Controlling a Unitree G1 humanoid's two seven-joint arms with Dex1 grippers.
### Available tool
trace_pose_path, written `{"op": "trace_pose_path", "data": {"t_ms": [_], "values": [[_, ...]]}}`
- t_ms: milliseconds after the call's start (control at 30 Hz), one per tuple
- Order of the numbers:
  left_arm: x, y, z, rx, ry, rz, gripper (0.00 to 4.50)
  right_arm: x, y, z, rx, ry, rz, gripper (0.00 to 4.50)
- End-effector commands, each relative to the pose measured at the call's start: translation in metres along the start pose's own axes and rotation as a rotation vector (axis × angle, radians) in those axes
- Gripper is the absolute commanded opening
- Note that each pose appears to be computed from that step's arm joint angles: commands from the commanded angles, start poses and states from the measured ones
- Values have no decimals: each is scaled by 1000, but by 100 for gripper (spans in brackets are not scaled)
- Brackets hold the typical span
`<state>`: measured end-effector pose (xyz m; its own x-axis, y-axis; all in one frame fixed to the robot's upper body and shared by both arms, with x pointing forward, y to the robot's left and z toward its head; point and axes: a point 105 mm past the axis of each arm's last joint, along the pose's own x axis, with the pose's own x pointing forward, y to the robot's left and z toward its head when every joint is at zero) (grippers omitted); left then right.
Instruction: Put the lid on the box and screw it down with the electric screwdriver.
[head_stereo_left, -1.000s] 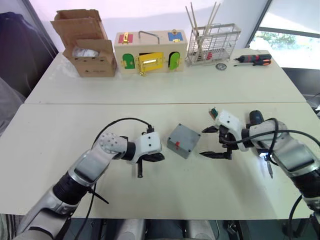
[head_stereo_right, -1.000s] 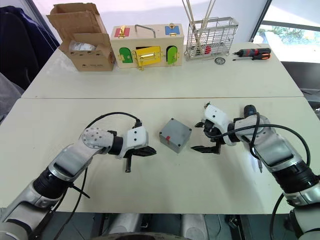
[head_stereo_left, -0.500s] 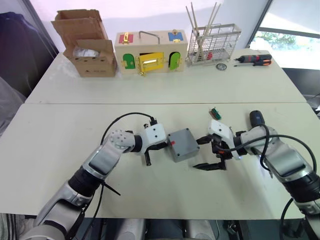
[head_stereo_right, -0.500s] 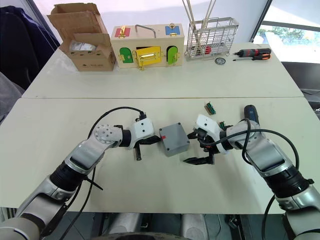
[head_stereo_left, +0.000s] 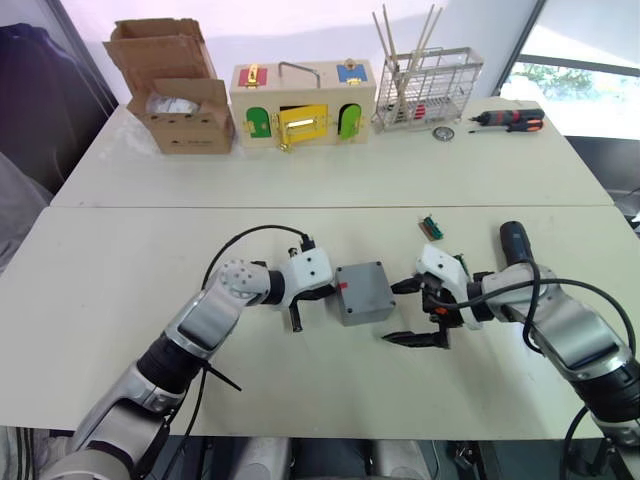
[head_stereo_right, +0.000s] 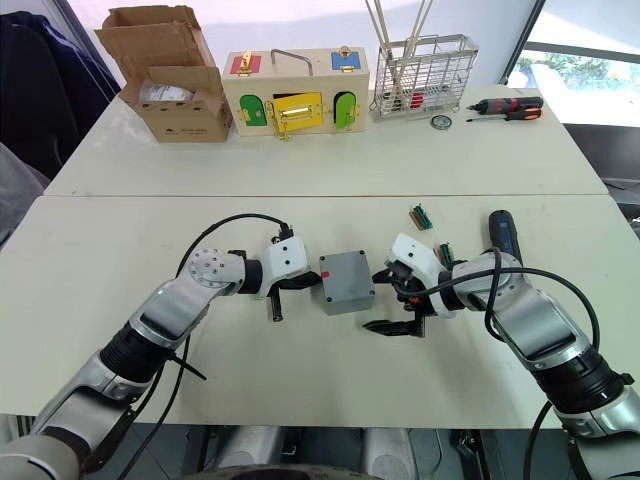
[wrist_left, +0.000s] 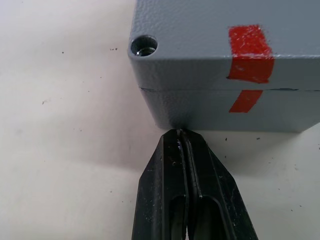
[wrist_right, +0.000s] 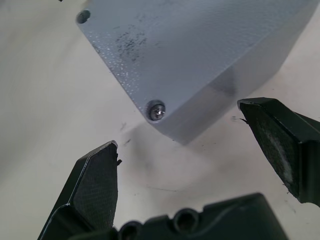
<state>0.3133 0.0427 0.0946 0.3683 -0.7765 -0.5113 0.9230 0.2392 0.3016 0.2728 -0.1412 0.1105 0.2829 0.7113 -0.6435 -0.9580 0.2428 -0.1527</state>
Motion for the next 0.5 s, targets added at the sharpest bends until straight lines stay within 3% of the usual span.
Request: {"op": "trace_pose_path", "data": {"t_ms": [33,133,233,367,500], "values": [[-2,10,11,28,-27,34,0,-6,0,15,-17,-46,-34,444],[-2,11,13,52,-33,41,0,-13,-3,12,7,-34,-82,444],[-10,21,12,123,3,86,0,-42,-16,7,42,1,-228,444],[-28,25,13,153,23,86,0,-74,-11,10,147,-24,-321,444],[-58,23,41,79,-107,35,0,-111,-10,8,332,-144,-408,444]]}}
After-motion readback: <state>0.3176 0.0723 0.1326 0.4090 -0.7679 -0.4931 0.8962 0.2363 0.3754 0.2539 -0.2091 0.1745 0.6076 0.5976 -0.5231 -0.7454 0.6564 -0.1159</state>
